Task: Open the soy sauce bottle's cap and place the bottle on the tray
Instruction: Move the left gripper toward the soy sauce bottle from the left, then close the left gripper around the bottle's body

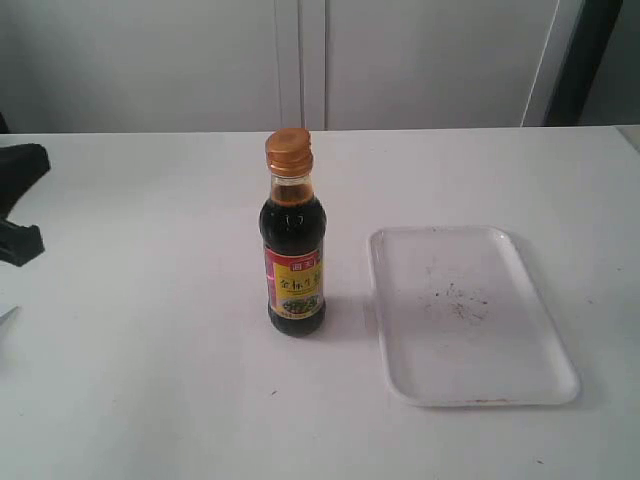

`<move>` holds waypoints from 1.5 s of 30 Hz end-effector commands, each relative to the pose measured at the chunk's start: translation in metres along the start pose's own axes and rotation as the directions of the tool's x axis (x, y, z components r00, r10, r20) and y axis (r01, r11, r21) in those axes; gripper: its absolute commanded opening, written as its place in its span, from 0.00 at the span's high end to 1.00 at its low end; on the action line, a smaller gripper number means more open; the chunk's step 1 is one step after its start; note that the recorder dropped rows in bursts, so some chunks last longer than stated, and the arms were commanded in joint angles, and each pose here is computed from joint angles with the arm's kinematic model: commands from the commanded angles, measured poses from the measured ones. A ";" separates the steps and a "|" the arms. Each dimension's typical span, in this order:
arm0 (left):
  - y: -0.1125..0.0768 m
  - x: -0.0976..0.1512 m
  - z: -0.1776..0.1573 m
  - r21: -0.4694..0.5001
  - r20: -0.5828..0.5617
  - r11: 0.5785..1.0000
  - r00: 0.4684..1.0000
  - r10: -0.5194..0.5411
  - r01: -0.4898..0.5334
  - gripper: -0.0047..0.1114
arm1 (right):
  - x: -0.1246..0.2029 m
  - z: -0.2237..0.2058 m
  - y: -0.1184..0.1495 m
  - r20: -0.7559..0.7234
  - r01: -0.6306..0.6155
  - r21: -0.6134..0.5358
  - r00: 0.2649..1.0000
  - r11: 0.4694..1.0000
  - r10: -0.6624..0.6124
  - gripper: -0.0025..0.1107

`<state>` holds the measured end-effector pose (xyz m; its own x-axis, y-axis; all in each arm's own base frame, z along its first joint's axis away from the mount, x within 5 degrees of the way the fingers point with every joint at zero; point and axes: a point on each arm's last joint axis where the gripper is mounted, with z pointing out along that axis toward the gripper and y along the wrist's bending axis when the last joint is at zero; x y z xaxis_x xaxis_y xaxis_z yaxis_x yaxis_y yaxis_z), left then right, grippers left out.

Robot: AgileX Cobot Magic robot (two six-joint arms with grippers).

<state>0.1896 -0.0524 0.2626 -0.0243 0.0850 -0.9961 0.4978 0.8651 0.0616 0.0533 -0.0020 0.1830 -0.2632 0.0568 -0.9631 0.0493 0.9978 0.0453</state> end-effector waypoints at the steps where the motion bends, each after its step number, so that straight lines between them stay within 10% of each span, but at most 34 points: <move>1: -0.018 -0.004 0.011 0.125 0.010 0.991 0.999 0.040 -0.041 0.96 | 0.001 0.000 0.000 0.004 0.001 -0.003 1.000 1.000 -0.001 0.98; 6: -0.038 -0.005 0.024 0.267 0.040 0.962 0.998 0.048 -0.057 0.85 | 0.001 0.000 0.000 0.004 0.001 -0.003 1.000 1.000 -0.001 0.98; 15: -0.057 0.004 0.044 0.418 0.040 0.908 0.999 0.013 -0.029 0.06 | 0.001 0.000 0.000 0.004 0.001 -0.003 1.000 1.000 -0.001 0.98; 45: -0.060 0.045 0.120 0.573 -0.054 0.817 0.998 -0.037 0.061 0.06 | 0.001 0.000 0.000 0.004 0.001 -0.003 1.000 1.000 -0.001 0.98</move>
<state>0.2601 -0.1546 0.2071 -0.0858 0.0805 -0.9930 0.8874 0.4593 -0.0394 0.0533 -0.0020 0.1830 -0.2632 0.0568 -0.9631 0.0493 0.9978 0.0453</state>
